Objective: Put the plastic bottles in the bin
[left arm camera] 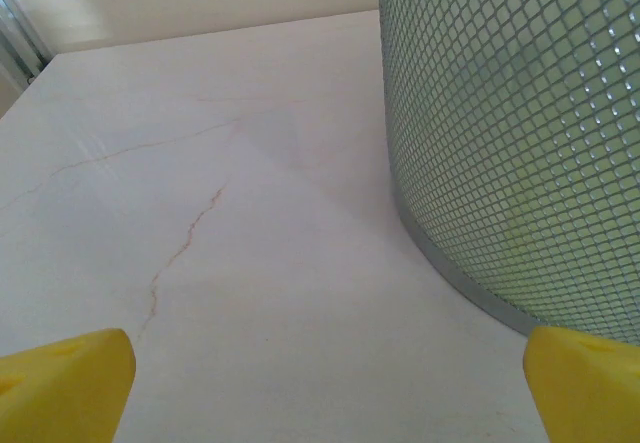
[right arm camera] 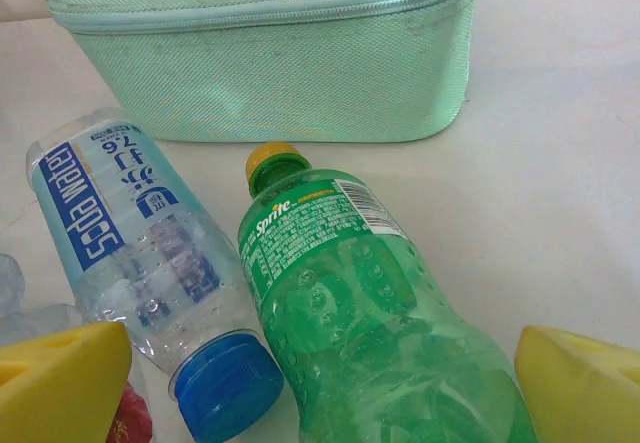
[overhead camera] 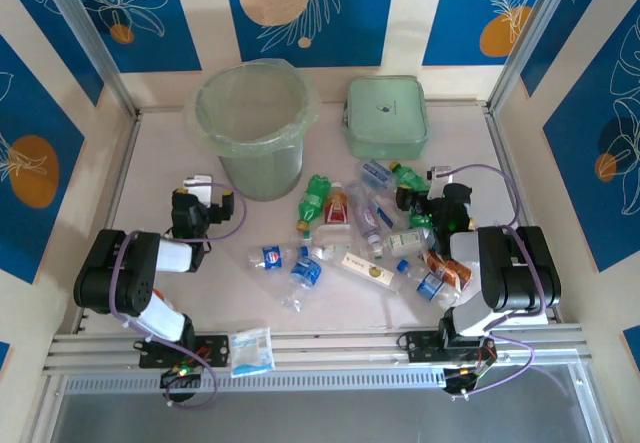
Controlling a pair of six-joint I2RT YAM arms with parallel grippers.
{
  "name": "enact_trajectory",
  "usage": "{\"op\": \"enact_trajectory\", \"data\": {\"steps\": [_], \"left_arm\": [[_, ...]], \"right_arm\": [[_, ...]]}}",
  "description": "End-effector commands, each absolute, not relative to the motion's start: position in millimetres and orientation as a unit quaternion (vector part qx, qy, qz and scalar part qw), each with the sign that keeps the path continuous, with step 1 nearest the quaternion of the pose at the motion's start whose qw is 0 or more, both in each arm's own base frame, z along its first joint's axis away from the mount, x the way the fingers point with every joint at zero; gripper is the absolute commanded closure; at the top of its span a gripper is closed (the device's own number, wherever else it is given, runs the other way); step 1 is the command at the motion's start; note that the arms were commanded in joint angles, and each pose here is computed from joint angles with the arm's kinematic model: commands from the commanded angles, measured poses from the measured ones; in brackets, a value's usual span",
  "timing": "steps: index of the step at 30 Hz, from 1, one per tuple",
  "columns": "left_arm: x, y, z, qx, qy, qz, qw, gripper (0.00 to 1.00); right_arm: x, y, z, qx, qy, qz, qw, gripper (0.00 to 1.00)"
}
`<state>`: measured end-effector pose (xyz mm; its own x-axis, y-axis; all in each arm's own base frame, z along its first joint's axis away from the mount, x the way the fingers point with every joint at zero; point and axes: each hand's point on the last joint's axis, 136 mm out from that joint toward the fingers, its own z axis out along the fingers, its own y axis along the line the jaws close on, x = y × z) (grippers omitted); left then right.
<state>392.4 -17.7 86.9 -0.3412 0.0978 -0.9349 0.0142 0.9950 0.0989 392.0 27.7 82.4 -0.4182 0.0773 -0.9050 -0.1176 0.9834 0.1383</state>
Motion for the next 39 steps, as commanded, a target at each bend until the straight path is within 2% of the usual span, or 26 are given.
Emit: {"op": "enact_trajectory", "data": {"steps": [1, 16, 20, 23, 25, 26, 28, 30, 31, 35, 37, 39], "left_arm": [[396.0, -16.2, 93.0, 0.031, 0.811, 0.037, 0.583, 0.01], [396.3, -16.5, 92.3, 0.03, 0.812, 0.036, 0.581, 0.01], [396.9, -13.3, 96.5, 0.024, 0.81, 0.044, 0.585, 0.01], [400.7, -1.8, 125.2, -0.005, 0.825, 0.072, 0.56, 0.01], [403.6, 3.3, 160.8, -0.024, 0.817, 0.084, 0.57, 0.01], [402.3, 6.6, 186.8, -0.051, 0.806, 0.077, 0.585, 0.01], [391.0, 17.7, 230.8, -0.124, 0.794, 0.061, 0.591, 0.02], [374.5, 14.8, 258.9, -0.171, 0.804, 0.016, 0.57, 0.07], [368.6, 7.3, 268.0, -0.171, 0.809, -0.006, 0.563, 0.08], [339.4, -43.4, 275.7, -0.132, 0.835, -0.094, 0.525, 0.09], [324.7, -71.8, 262.9, -0.093, 0.852, -0.102, 0.505, 0.12], [307.8, -115.4, 250.6, -0.015, 0.865, -0.098, 0.493, 0.12]], "right_arm": [[396.9, 29.1, 94.2, -0.017, 0.828, 0.091, 0.553, 0.01], [397.5, 26.6, 97.1, -0.009, 0.826, 0.088, 0.556, 0.01], [404.7, 16.1, 116.1, 0.02, 0.853, 0.065, 0.518, 0.01], [399.3, 20.2, 165.4, 0.042, 0.88, 0.032, 0.472, 0.01], [384.5, 20.9, 206.5, 0.084, 0.868, 0.014, 0.488, 0.01], [374.5, 23.1, 221.9, 0.11, 0.856, 0.036, 0.504, 0.01], [349.6, 0.7, 220.1, 0.247, 0.824, 0.087, 0.503, 0.01], [333.4, 2.0, 216.6, 0.276, 0.814, 0.186, 0.476, 0.01], [326.8, 3.5, 213.9, 0.282, 0.83, 0.176, 0.448, 0.01], [299.9, 31.0, 211.2, 0.242, 0.907, -0.006, 0.344, 0.01], [291.0, 45.3, 228.0, 0.214, 0.91, -0.086, 0.343, 0.01], [294.8, 81.4, 233.5, 0.137, 0.922, -0.08, 0.353, 0.01]]}}
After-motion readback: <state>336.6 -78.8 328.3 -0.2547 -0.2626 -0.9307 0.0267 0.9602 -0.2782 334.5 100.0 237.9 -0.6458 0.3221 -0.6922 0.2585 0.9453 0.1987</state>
